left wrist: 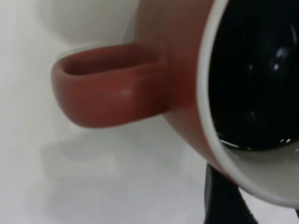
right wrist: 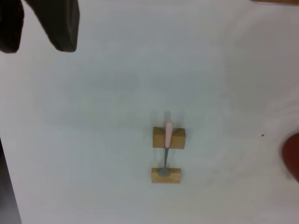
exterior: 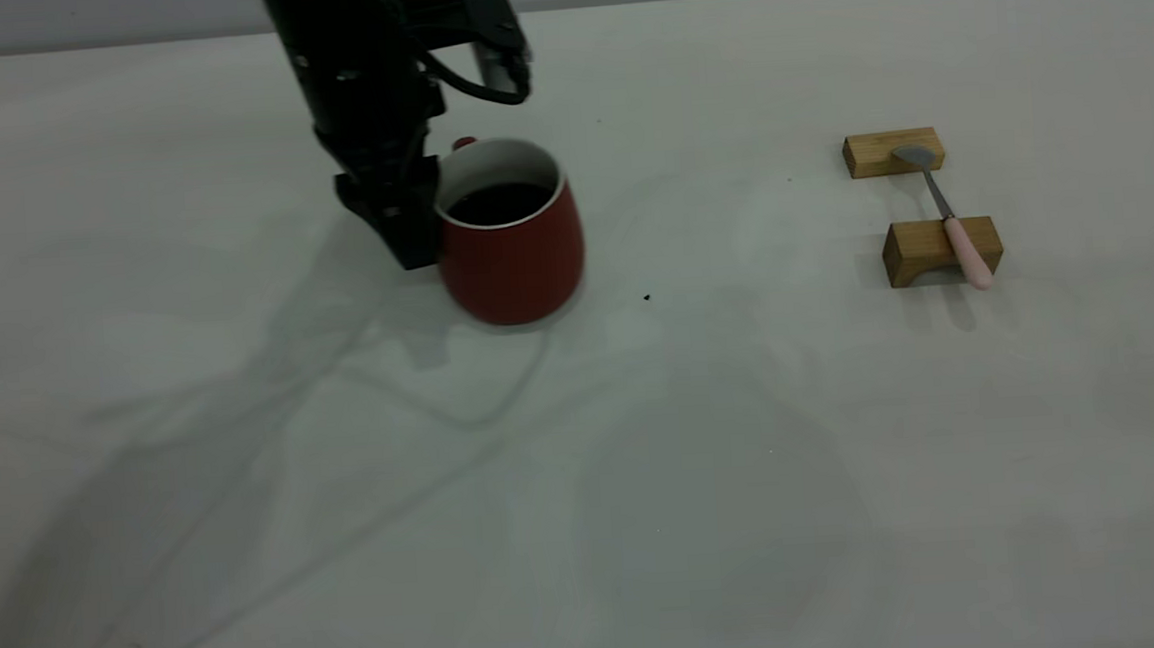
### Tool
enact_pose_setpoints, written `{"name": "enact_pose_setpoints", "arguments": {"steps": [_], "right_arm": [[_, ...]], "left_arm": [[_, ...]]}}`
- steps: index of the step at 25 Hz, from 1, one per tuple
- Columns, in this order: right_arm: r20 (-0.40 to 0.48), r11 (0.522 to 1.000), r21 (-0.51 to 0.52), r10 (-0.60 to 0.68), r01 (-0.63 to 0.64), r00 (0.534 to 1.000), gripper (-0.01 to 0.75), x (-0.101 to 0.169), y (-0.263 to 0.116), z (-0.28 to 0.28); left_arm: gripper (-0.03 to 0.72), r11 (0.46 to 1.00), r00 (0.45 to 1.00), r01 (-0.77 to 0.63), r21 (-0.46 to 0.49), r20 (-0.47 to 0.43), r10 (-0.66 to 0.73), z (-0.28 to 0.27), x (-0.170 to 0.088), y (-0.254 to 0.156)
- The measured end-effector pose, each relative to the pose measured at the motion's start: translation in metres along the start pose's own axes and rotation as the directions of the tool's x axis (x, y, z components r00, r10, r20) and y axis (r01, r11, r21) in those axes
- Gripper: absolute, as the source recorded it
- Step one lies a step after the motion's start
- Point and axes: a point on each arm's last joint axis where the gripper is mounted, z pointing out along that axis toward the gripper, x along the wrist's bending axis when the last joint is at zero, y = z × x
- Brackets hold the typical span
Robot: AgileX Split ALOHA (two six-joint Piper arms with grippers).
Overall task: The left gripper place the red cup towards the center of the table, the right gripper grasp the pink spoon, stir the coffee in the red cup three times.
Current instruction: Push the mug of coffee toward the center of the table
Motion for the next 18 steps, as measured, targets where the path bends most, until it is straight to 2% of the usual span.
{"name": "enact_pose_setpoints", "arguments": {"steps": [5, 13, 16, 18], "right_arm": [[0.0, 1.0, 0.0, 0.0, 0.0, 1.0, 0.238, 0.0, 0.0, 0.0], [0.0, 1.0, 0.0, 0.0, 0.0, 1.0, 0.238, 0.0, 0.0, 0.0], [0.0, 1.0, 0.0, 0.0, 0.0, 1.0, 0.238, 0.0, 0.0, 0.0], [0.0, 1.0, 0.0, 0.0, 0.0, 1.0, 0.238, 0.0, 0.0, 0.0]], "left_arm": [[0.426, 0.999, 0.999, -0.023, -0.023, -0.035, 0.023, 0.006, -0.007, 0.017], [0.426, 0.992, 0.997, 0.015, -0.124, -0.075, -0.024, 0.006, -0.01, 0.034], [0.426, 0.994, 0.997, 0.009, -0.108, -0.073, -0.017, 0.004, -0.01, 0.032], [0.426, 0.999, 0.998, -0.005, -0.048, -0.065, 0.002, -0.001, -0.011, 0.027]]}}
